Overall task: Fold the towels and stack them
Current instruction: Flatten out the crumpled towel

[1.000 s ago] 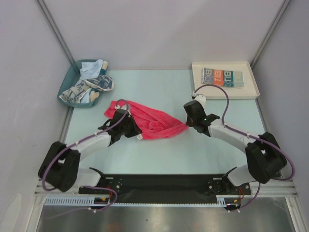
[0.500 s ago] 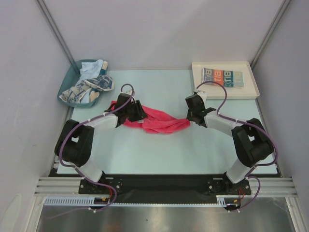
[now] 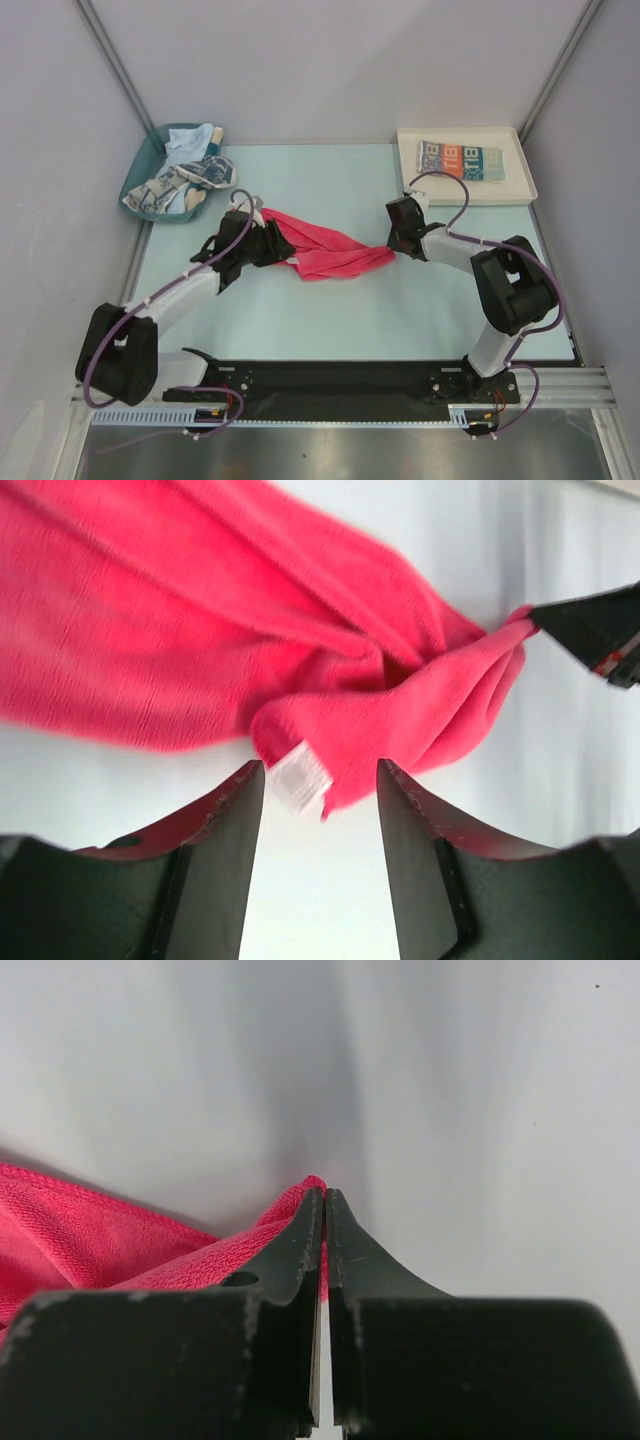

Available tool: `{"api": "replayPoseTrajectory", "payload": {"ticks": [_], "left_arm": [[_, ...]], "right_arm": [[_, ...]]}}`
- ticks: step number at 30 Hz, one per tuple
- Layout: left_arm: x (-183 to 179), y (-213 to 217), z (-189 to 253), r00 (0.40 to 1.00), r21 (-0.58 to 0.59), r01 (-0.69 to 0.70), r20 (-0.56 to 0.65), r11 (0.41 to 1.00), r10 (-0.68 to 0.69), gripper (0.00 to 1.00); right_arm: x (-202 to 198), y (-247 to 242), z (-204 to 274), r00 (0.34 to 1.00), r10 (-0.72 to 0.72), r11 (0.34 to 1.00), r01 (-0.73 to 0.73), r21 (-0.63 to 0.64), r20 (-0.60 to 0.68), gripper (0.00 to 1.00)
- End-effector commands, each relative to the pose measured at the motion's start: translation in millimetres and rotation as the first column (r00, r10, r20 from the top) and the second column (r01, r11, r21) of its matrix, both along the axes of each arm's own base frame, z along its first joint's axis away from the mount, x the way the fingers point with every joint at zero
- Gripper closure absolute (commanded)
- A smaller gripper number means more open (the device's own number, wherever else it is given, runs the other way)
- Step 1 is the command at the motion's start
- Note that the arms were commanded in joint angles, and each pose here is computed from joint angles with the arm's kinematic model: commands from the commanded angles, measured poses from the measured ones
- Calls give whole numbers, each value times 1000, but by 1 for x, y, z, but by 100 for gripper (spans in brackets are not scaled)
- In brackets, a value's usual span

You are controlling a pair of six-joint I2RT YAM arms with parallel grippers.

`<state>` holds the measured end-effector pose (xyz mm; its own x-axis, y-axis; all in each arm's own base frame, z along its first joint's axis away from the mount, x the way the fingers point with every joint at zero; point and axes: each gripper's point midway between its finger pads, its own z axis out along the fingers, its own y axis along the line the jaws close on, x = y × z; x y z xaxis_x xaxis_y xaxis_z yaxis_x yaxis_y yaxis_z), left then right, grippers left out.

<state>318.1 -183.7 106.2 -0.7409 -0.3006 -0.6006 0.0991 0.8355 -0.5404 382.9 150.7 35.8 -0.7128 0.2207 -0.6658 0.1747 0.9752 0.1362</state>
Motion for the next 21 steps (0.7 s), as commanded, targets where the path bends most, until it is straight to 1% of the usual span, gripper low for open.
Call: {"api": "replayPoseTrajectory", "payload": {"ticks": [1, 3, 5, 9, 11, 14, 18, 21], "left_arm": [[-22, 12, -4, 1000, 14, -29, -1, 999, 29, 46], [-38, 7, -13, 1000, 6, -16, -21, 1000, 17, 47], [-47, -3, -13, 1000, -14, -15, -19, 1000, 15, 47], [-56, -14, -26, 998, -29, -25, -52, 999, 24, 47], [-53, -24, -22, 999, -57, -12, -31, 998, 11, 45], [-48, -31, -24, 1000, -74, -9, -21, 997, 7, 45], [-41, -36, -25, 1000, -81, -7, -15, 997, 5, 45], [-38, -39, -34, 999, -66, -8, -38, 998, 5, 47]], "right_arm": [[15, 5, 11, 998, -18, 999, 16, 34, 54, 100], [14, 4, 11, 998, -20, 999, 18, 33, 57, 100], [13, 4, 9, 998, -22, 999, 20, 35, 57, 100], [12, 3, 5, 998, -24, 999, 22, 37, 50, 100], [11, 4, 5, 999, -23, 999, 21, 42, 49, 100], [11, 4, 5, 999, -22, 999, 20, 42, 50, 100], [10, 3, 6, 999, -16, 999, 14, 38, 50, 100], [9, 3, 7, 998, -18, 999, 15, 41, 52, 100]]}}
